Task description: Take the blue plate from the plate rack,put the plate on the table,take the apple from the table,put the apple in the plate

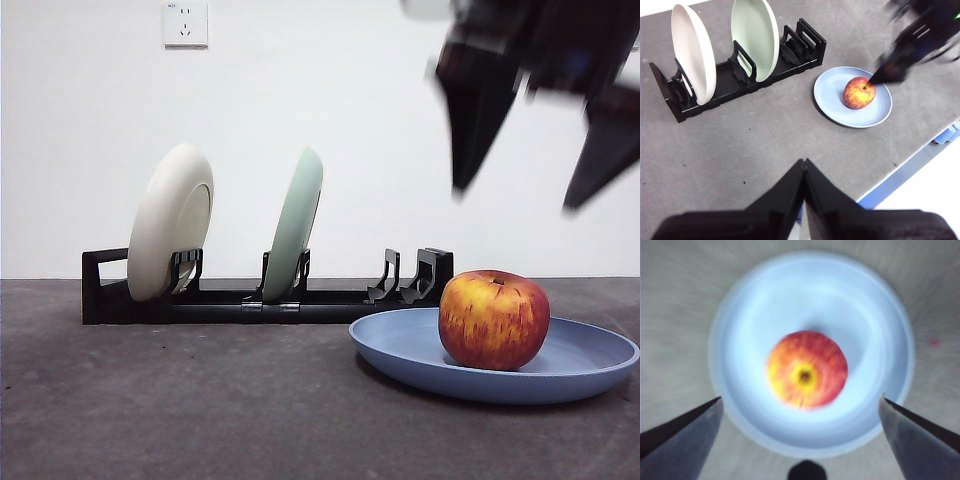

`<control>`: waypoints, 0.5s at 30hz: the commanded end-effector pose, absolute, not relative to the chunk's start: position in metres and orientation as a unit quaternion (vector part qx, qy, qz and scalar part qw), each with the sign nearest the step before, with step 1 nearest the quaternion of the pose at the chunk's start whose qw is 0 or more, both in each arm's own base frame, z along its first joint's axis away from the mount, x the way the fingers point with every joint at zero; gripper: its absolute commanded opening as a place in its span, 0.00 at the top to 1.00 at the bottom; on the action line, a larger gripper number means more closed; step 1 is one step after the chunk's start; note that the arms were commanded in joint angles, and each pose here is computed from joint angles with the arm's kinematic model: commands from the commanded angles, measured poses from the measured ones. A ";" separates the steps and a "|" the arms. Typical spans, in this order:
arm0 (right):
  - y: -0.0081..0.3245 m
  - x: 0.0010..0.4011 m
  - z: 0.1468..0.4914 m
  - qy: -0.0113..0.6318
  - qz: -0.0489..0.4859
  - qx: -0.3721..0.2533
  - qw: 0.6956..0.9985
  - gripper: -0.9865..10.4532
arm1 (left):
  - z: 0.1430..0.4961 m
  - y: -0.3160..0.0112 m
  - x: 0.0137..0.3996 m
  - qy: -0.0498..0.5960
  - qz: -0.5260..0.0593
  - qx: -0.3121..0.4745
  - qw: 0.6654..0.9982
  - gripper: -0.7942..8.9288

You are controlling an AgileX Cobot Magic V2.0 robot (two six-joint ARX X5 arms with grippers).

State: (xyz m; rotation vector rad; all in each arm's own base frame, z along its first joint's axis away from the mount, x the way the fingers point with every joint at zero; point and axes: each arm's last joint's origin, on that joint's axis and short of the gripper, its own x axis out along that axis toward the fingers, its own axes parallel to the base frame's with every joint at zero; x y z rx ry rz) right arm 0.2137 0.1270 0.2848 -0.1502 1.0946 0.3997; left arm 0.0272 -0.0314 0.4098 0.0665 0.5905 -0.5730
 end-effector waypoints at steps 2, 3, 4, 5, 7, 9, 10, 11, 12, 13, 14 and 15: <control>0.110 0.184 0.330 0.483 0.211 -0.067 0.847 0.37 | 0.409 -0.032 0.028 0.284 -0.278 0.039 0.917 0.92; 0.105 0.175 0.342 0.474 0.214 -0.069 0.851 0.37 | 0.409 -0.032 0.028 0.284 -0.278 0.039 0.917 0.92; 0.100 0.166 0.353 0.465 0.218 -0.070 0.855 0.41 | 0.409 -0.033 0.028 0.285 -0.278 0.040 0.917 0.92; 0.095 0.159 0.362 0.457 0.221 -0.071 0.859 0.48 | 0.409 -0.033 0.028 0.285 -0.277 0.041 0.917 0.92; 0.086 0.143 0.381 0.437 0.226 -0.069 0.868 0.73 | 0.409 -0.034 0.028 0.286 -0.277 0.042 0.916 0.92; 0.079 0.132 0.396 0.417 0.225 -0.067 0.878 0.94 | 0.409 -0.035 0.029 0.287 -0.277 0.043 0.916 0.92; 0.075 0.126 0.404 0.401 0.221 -0.066 0.887 0.90 | 0.409 -0.035 0.029 0.288 -0.276 0.044 0.916 0.92; 0.072 0.122 0.410 0.388 0.214 -0.065 0.894 0.91 | 0.409 -0.036 0.029 0.288 -0.276 0.044 0.916 0.92; 0.069 0.118 0.416 0.375 0.208 -0.065 0.901 0.91 | 0.409 -0.036 0.030 0.289 -0.276 0.045 0.916 0.92; 0.066 0.114 0.423 0.361 0.201 -0.064 0.908 0.91 | 0.409 -0.037 0.030 0.290 -0.276 0.046 0.915 0.92; 0.064 0.112 0.427 0.351 0.198 -0.063 0.913 0.91 | 0.409 -0.038 0.030 0.290 -0.275 0.047 0.915 0.92; 0.063 0.110 0.432 0.343 0.194 -0.060 0.917 0.91 | 0.409 -0.038 0.030 0.291 -0.275 0.048 0.915 0.92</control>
